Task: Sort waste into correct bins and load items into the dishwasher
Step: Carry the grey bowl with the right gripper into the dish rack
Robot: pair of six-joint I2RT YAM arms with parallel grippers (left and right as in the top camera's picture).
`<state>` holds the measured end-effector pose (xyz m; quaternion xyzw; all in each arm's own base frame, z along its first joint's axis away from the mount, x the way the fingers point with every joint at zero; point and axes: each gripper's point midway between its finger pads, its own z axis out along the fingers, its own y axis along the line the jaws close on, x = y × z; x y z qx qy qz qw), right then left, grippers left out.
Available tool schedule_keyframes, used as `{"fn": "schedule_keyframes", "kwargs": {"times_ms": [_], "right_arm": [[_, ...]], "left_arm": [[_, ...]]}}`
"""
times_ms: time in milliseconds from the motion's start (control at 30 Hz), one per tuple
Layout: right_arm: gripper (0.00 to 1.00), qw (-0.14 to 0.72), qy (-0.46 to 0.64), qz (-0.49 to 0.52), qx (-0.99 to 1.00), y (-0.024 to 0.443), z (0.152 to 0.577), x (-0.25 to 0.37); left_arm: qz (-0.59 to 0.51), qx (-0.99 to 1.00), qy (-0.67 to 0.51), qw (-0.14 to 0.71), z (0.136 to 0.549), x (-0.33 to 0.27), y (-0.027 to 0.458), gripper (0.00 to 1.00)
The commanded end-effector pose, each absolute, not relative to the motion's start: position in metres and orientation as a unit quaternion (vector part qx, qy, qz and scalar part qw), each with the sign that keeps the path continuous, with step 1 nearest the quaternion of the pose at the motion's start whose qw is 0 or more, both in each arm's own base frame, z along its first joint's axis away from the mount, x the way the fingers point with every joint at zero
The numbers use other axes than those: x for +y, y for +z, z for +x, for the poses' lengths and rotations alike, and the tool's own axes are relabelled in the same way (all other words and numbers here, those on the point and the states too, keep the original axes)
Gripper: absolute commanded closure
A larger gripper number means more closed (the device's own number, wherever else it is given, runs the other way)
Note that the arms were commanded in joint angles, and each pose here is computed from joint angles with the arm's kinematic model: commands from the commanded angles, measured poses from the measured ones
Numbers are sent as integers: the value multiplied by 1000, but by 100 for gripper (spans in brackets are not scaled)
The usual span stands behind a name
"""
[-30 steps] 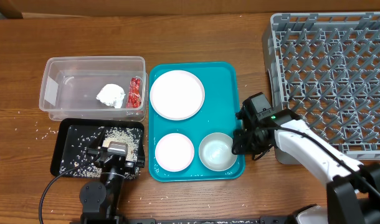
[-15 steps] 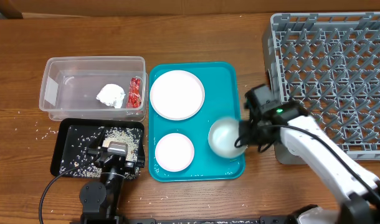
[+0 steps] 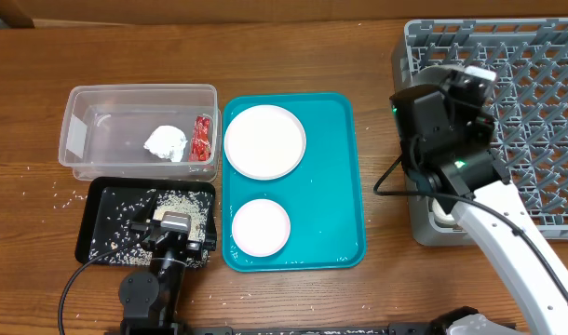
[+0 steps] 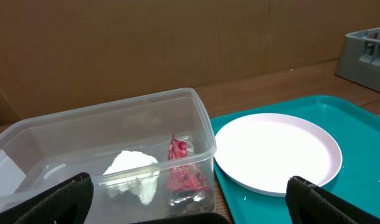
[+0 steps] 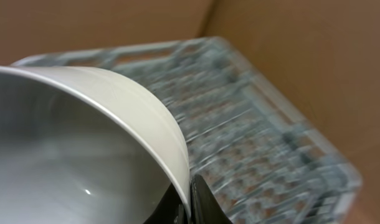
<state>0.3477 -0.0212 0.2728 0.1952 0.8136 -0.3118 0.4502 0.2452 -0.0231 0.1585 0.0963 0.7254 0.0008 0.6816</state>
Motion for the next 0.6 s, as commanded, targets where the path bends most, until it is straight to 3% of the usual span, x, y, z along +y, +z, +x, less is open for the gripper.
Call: {"fn": "schedule_keyframes", "kwargs": {"times_ms": [0, 200, 567], "right_arm": [[96, 434, -446, 205, 756, 298, 338, -60], [96, 334, -477, 180, 793, 244, 344, -87], [96, 240, -494, 132, 825, 181, 355, -92]], "left_arm": [[99, 723, 9, 683, 245, -21, 159, 0], [99, 723, 9, 684, 245, -21, 159, 0], [99, 723, 9, 684, 245, -21, 159, 0]]}}
